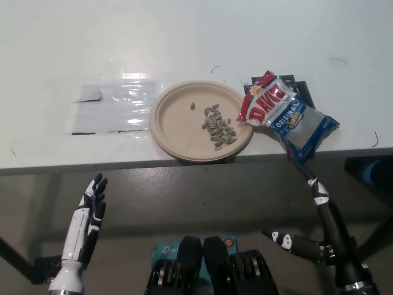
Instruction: The robot picks up a small bag of sunflower seeds on the right hand side and take it to the empty plate on the left hand side then pours some sunflower seeds on to the plate.
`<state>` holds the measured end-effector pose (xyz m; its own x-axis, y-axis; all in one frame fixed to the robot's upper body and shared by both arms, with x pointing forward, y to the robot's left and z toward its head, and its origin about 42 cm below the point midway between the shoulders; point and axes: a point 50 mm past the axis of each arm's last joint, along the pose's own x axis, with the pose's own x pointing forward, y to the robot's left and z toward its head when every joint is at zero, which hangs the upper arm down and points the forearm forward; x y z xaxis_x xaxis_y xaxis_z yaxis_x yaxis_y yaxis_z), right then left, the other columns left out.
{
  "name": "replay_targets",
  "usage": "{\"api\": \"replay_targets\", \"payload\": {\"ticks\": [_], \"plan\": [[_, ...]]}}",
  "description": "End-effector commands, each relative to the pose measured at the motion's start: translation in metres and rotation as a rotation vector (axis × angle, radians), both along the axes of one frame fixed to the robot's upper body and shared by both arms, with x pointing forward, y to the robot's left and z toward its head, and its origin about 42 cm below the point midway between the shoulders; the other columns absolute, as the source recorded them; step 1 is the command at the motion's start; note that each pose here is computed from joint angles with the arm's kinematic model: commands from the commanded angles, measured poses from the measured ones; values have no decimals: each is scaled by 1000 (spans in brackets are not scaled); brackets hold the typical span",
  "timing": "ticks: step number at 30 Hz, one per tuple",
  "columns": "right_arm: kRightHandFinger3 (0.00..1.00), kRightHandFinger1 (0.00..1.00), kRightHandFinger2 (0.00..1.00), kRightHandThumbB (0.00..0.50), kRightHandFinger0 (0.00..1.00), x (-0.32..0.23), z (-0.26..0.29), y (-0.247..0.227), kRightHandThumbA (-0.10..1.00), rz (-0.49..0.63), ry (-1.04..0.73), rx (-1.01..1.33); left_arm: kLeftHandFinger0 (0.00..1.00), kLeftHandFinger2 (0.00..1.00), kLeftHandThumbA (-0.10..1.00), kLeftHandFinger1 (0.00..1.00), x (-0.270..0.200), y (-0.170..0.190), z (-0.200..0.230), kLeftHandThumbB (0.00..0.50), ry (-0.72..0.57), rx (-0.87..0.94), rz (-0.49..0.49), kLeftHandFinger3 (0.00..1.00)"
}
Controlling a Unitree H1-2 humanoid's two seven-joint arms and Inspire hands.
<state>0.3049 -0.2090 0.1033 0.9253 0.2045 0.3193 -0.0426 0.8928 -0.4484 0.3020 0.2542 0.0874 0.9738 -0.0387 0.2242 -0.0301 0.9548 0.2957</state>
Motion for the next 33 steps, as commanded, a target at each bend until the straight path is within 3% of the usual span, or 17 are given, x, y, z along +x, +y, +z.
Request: {"api": "replay_targets", "payload": {"ticks": [1, 3, 10, 14, 25, 33], "plan": [[1000, 1000, 1000, 293, 1000, 21, 12, -5, 1000, -15, -99, 17, 1000, 1000, 1000, 1000, 14, -3, 18, 70, -91, -13, -22, 1000], [1000, 1000, 1000, 263, 1000, 23, 13, -6, 1000, -17, -102, 9, 1000, 1000, 1000, 1000, 13, -4, 20, 67, -97, -10, -24, 1000], [1000, 1000, 1000, 231, 1000, 23, 8, -5, 1000, -2, -77, 8, 1000, 1000, 1000, 1000, 12, -3, 21, 71, -83, 7, -23, 1000], [1000, 1000, 1000, 265, 1000, 23, 8, -4, 1000, 1, -74, 12, 1000, 1000, 1000, 1000, 13, -3, 19, 73, -92, -5, -28, 1000], [1000, 1000, 1000, 274, 1000, 18, 3, -5, 1000, -11, -59, 7, 1000, 1000, 1000, 1000, 8, -3, 15, 90, -68, 6, -29, 1000], [1000, 1000, 1000, 249, 1000, 17, 2, -5, 1000, -7, -59, 16, 1000, 1000, 1000, 1000, 7, -3, 17, 96, -59, 32, -32, 1000]]}}
